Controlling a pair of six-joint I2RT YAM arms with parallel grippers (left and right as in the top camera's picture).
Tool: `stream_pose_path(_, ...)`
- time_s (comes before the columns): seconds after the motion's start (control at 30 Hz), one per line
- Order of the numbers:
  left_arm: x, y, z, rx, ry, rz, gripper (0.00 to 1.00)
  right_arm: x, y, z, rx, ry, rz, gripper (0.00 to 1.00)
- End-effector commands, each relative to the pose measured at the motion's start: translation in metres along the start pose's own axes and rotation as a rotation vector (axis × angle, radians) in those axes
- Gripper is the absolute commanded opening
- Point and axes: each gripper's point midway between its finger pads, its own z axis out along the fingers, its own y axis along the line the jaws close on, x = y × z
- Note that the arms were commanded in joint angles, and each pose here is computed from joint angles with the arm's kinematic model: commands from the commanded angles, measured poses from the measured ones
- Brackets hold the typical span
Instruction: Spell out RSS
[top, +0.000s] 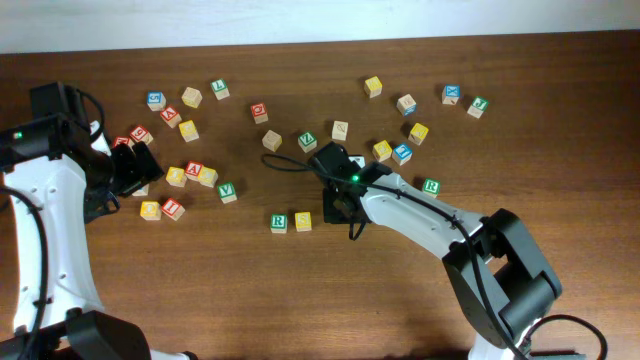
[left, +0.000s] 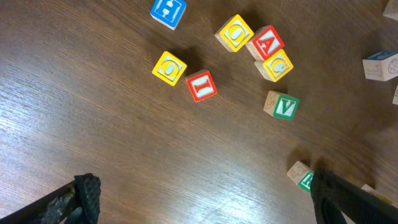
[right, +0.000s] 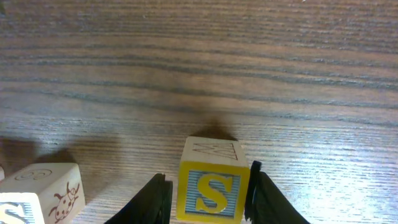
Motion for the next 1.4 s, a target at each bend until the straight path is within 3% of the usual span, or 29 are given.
stream_pose_path(0.0, -0.001, -0.001, -0.001, 0.008, -0.002, 0.006, 0.99, 0.007, -0.001, 0.002, 0.002, 0.021, -0.009, 0.26)
stream_pose_path(1.0, -0.001, -0.001, -0.001, 0.008, -0.002, 0.006, 0.99, 0.018, 0.009, 0.001, -0.060, 0.078, -0.030, 0.22)
stream_pose_path(1.37, -0.001, -0.001, -0.001, 0.008, -0.002, 0.006, 0.99, 0.013, -0.016, 0.001, 0.071, 0.042, -0.028, 0.22)
